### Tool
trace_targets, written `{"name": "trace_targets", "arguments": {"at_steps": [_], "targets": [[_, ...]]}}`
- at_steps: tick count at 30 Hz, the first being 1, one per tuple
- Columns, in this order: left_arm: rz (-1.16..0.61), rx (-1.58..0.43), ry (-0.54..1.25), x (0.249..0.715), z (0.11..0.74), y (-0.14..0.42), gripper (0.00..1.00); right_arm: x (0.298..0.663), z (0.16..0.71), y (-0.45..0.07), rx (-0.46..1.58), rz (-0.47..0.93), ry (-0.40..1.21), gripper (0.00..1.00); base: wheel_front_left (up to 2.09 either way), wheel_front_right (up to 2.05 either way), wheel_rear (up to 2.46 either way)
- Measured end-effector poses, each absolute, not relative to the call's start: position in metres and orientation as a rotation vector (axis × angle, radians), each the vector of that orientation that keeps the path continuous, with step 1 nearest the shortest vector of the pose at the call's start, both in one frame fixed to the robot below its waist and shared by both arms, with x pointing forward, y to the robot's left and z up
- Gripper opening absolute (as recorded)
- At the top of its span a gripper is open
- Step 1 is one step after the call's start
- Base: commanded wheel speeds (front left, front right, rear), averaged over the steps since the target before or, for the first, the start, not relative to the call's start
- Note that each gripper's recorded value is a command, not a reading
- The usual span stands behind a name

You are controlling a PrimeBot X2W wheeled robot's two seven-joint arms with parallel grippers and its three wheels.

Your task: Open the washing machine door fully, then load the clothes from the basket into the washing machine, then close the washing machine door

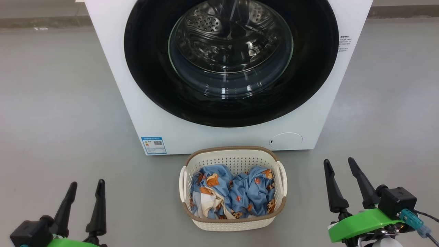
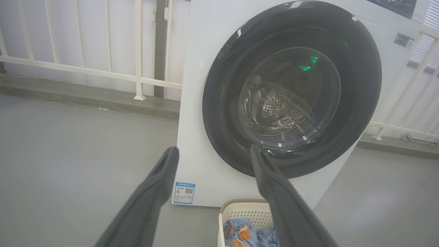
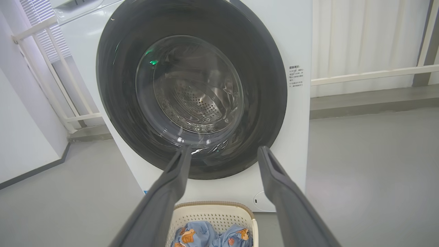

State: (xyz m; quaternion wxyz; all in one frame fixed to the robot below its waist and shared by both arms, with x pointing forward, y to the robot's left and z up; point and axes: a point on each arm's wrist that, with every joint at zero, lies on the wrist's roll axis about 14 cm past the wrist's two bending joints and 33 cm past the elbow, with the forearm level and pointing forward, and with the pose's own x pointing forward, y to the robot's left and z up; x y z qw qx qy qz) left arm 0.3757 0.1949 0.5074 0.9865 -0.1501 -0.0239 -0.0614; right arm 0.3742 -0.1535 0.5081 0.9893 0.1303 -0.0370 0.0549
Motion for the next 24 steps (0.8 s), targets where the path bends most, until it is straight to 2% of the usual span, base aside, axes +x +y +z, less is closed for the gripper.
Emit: {"name": "trace_targets", "arguments": {"at_steps": [14,24], "targets": [[-0.126,-0.299,-0.050,0.3763,0.5082,0.1948,1.00,0.3741,0.5070,-0.1585,0.261,0.095,-0.073,1.00,0.04,0.04,-0.08],[-0.120,-0.294,-0.054,0.3772,0.5093,0.1981,1.00,0.3747,0.5057,-0.1589,0.262,0.093,-0.069,1.00,0.69,0.69,-1.38]]}}
